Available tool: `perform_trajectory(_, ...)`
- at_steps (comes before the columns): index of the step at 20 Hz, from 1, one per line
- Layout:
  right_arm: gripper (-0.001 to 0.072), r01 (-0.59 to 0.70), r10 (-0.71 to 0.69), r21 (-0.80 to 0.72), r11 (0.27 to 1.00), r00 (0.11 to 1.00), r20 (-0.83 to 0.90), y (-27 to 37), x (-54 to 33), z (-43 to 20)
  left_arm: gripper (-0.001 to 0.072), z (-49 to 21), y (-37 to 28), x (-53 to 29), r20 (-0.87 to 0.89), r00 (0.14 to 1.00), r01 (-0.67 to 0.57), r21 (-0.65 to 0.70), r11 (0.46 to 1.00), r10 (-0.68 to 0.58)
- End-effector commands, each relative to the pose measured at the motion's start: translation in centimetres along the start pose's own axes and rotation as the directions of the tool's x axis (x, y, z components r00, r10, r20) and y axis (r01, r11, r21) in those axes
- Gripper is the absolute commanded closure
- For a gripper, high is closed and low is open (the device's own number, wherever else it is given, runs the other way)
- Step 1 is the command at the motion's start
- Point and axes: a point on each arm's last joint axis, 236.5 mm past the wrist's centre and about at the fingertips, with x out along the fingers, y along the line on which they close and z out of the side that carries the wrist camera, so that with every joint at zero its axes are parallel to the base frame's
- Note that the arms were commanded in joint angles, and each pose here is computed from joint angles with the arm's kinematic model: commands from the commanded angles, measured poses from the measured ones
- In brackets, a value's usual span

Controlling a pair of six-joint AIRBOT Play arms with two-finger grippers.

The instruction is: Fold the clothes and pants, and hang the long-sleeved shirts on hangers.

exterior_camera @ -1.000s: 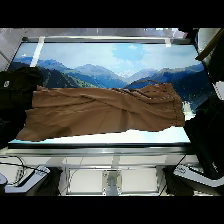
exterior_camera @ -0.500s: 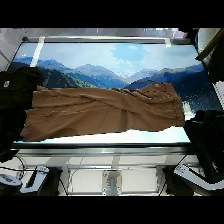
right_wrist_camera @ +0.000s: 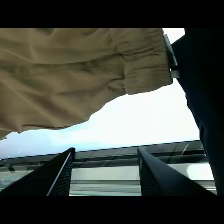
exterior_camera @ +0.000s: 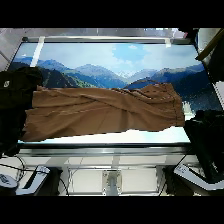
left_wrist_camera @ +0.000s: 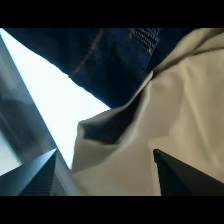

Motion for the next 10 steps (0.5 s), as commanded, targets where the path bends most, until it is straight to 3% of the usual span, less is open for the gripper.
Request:
perform_trajectory(1, 0.0259, -0.032, 0.032, -0.001, 0.999, 0.999, -0.01, 0.8, -0.1, -0.3, 0.0235, -1.3, -0.7, 2.1, -0.061, 0.998, 0.009, 0.015, 1.0, -0.008)
perform_trajectory(3, 0.0259, -0.028, 0.028, -0.007, 1.0, 1.0, -0.011, 1.0, -0.3, -0.5, 0.0574, -1.4, -1.1, 2.3, -0.063, 0.998, 0.023, 0.002, 1.0, -0.023)
perform_trajectory(4, 0.026, -0.019, 0.019, -0.012, 1.0, 1.0, -0.001, 1.0, -0.5, -0.5, 0.0694, -1.1, -1.2, 2.1, -0.056, 0.998, 0.024, 0.009, 1.0, -0.023)
perform_trajectory(7, 0.0259, -0.028, 0.028, 0.014, 1.0, 0.999, 0.022, 1.2, 0.4, -1.1, 0.0699, 0.1, -2.0, 1.5, -0.04, 0.999, 0.038, 0.031, 0.999, -0.037)
perform_trajectory(10, 0.0256, -0.111, 0.102, 0.162, 0.98, 0.993, 0.062, 1.2, 4.2, -1.8, 0.0699, 1.1, -3.2, 0.6, -0.042, 0.997, 0.062, 0.056, 0.997, -0.06)
